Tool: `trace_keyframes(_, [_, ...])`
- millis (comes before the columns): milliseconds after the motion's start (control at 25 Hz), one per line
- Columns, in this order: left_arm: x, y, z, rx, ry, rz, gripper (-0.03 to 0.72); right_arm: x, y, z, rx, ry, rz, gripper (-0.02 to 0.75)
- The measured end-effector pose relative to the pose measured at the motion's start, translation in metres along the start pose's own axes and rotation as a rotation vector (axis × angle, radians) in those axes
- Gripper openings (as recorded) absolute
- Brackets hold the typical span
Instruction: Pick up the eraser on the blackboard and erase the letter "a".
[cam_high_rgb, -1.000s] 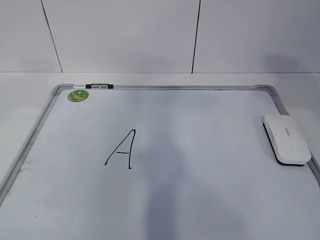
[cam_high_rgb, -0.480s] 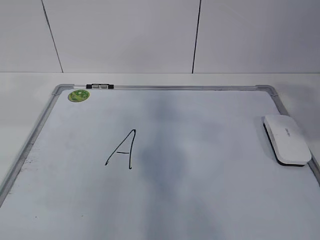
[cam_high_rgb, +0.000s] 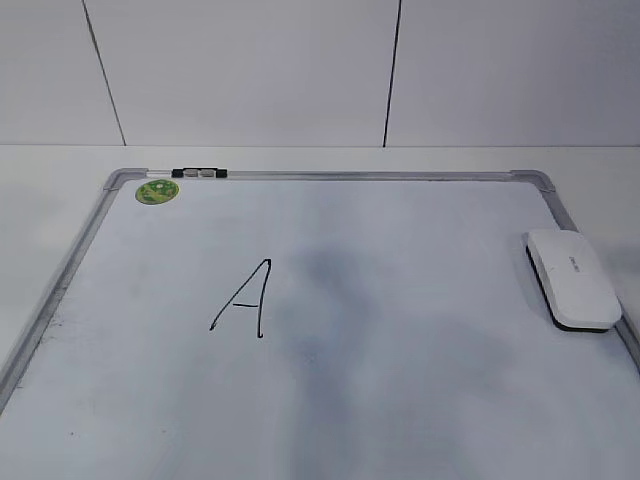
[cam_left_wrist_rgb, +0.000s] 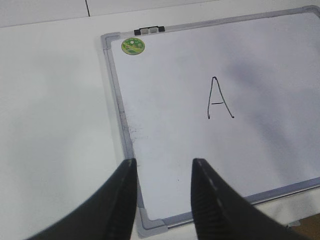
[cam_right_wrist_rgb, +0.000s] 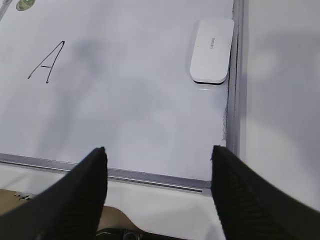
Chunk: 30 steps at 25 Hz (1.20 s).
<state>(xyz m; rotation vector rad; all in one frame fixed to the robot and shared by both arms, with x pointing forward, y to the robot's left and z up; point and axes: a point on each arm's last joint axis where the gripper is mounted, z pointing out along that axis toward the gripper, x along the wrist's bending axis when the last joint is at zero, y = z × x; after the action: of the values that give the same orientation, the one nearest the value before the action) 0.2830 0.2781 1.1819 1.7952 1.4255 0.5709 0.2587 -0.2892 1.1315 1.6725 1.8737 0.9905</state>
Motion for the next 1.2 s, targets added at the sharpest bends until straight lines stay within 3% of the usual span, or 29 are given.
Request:
trace_keyframes(320, [-0.003, -0.057, -0.002, -0.029, -0.011, 0.003, 0.278, -0.01, -0.046, -0.011, -0.118, -0.031, -0.026, 0.524])
trace_keyframes(760, [0.003, -0.13, 0.026, -0.003, 0.0, 0.008, 0.278, -0.022, -0.088, 0.019, -0.086, -0.083, -0.039, 0.524])
trace_keyframes(1200, [0.012, -0.134, 0.035, -0.052, 0.077, 0.054, 0.277, -0.029, -0.087, 0.022, -0.119, -0.159, -0.065, 0.524])
